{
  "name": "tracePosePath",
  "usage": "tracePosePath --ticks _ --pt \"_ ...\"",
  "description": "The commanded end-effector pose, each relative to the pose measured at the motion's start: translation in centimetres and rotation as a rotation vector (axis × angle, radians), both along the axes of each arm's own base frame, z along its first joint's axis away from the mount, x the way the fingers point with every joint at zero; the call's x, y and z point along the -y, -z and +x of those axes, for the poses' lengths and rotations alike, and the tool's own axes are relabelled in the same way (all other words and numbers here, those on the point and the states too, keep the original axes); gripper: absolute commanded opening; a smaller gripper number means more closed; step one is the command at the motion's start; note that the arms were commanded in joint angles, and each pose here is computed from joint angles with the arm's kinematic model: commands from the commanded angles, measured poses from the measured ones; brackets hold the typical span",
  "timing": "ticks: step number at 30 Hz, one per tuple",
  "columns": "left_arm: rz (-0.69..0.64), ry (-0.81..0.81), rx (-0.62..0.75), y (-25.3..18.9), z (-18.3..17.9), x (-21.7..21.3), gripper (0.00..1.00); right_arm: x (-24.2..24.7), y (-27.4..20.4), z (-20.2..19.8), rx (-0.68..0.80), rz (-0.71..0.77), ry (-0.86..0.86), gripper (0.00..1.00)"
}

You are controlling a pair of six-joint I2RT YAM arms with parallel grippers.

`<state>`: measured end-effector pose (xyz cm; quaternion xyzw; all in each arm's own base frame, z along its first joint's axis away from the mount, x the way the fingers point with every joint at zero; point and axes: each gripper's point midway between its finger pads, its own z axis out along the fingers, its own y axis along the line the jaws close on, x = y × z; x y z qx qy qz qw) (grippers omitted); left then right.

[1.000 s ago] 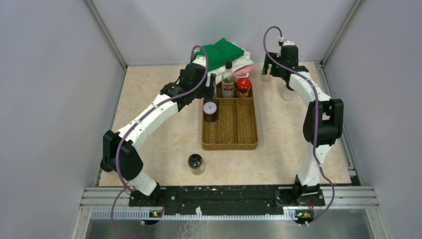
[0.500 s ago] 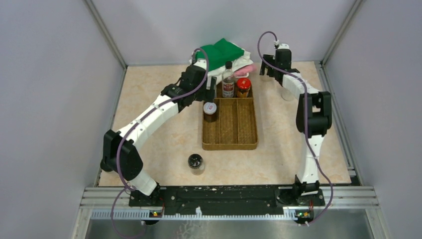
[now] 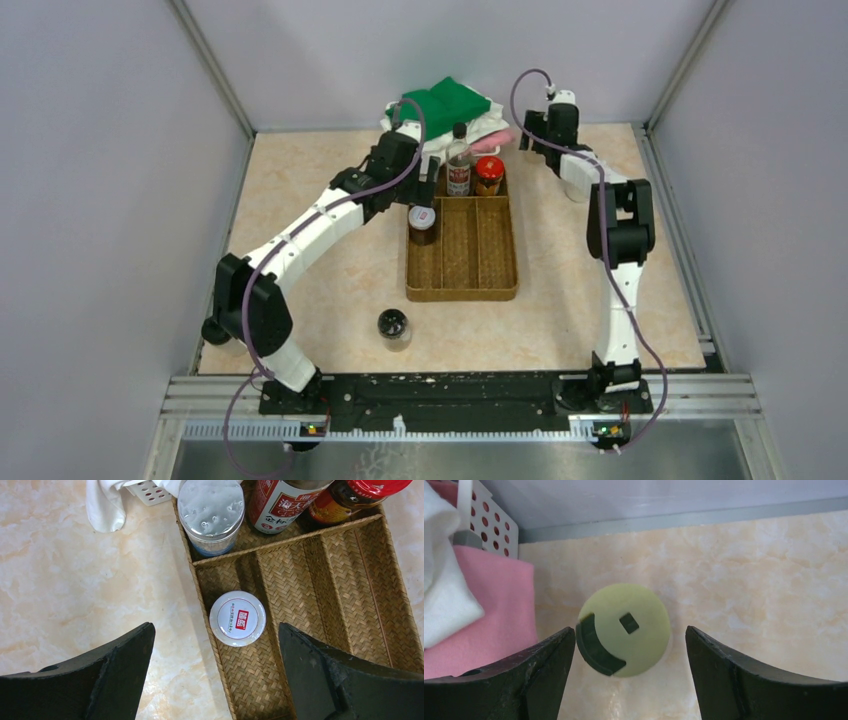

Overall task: Organize the condiment bottles
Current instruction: Pick up the bottle from the corner of the board.

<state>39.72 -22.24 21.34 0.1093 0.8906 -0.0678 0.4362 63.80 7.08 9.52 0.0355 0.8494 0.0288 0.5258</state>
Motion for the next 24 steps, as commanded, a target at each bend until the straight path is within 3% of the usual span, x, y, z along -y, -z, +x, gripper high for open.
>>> tracePosePath --ticks 1,9,12,15,17,24 --pt "-0.025 0.023 0.045 -1.3 1.1 0.9 0.99 -1.4 -3.6 3.1 0.145 0.007 -0.019 0.77" --pt "-0.024 0.026 0.044 -1.1 1.1 0.9 0.99 -2.3 -4.5 3.6 0.161 -0.005 -0.03 0.54" --pt "-0.026 0.025 0.045 -1.3 0.7 0.7 0.99 -2.2 -4.8 3.4 0.15 -0.007 -0.028 0.32" --pt "-0.029 0.019 0.046 -1.4 0.4 0.4 0.99 -2.0 -6.1 2.6 0.155 -0.01 -0.013 0.26" --pt "-0.033 0.017 0.045 -1.6 0.0 0.2 0.99 -1.9 -7.3 1.7 0.165 -0.018 -0.004 0.15" --pt "-0.038 -0.008 0.055 -2.3 -1.3 -1.0 0.99 -2.8 -13.5 -3.0 0.206 -0.055 0.003 0.14"
